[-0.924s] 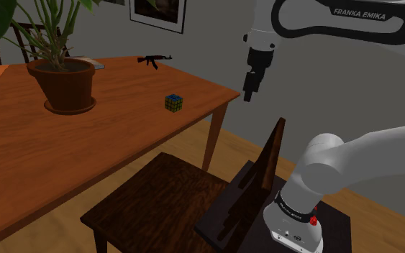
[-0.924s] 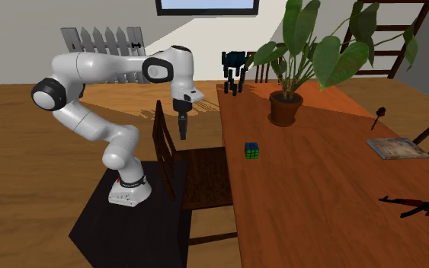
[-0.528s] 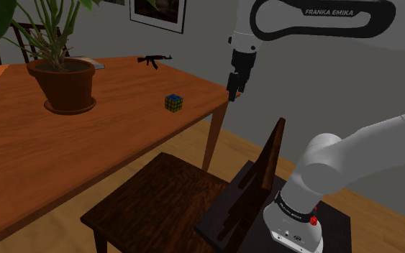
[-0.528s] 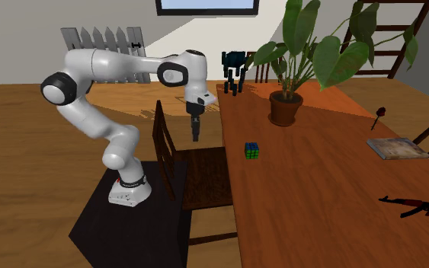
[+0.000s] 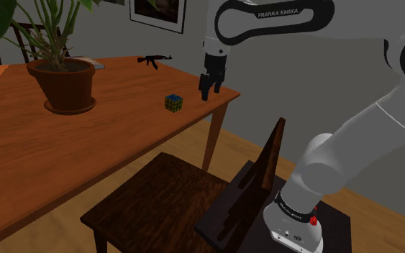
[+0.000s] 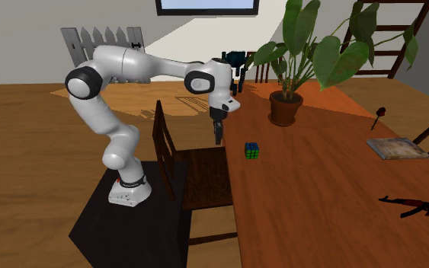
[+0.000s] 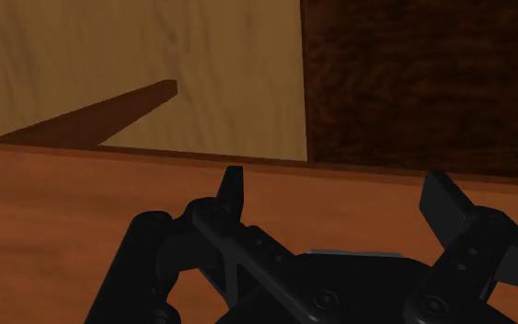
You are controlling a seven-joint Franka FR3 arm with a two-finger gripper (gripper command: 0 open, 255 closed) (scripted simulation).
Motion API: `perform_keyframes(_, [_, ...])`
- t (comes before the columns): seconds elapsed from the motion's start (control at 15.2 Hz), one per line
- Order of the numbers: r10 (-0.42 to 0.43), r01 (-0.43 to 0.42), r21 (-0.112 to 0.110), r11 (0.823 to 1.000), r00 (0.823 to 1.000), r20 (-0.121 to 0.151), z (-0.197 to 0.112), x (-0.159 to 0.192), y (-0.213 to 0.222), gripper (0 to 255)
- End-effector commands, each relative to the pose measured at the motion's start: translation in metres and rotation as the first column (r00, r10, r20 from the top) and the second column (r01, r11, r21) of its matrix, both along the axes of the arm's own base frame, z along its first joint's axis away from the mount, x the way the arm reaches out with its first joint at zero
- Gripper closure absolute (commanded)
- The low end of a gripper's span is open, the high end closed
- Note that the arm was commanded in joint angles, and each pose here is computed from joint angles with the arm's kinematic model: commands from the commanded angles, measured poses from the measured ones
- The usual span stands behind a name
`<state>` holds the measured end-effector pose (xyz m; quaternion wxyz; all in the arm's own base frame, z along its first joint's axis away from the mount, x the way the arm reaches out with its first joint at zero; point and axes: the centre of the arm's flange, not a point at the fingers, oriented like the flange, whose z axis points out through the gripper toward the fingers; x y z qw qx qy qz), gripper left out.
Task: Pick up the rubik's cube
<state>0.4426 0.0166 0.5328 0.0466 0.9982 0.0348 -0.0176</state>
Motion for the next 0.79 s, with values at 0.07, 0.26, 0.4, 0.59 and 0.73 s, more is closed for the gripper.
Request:
perform_keyframes(0.07, [-0.013,0.012,0.011,1.000,1.000,0.005,-0.012,0.038,0.003,0])
perform_keyframes(0.26, [-0.024,0.024,0.022,0.999,1.000,0.010,-0.023,0.075,0.008,0])
perform_keyframes(0.4, [-0.032,0.032,0.029,0.999,0.999,0.014,-0.030,0.099,0.011,0])
perform_keyframes(0.59, [-0.044,0.044,0.040,0.998,0.999,0.019,-0.041,0.136,0.015,0])
perform_keyframes(0.73, [-0.051,0.050,0.047,0.998,0.998,0.021,-0.048,0.157,0.017,0])
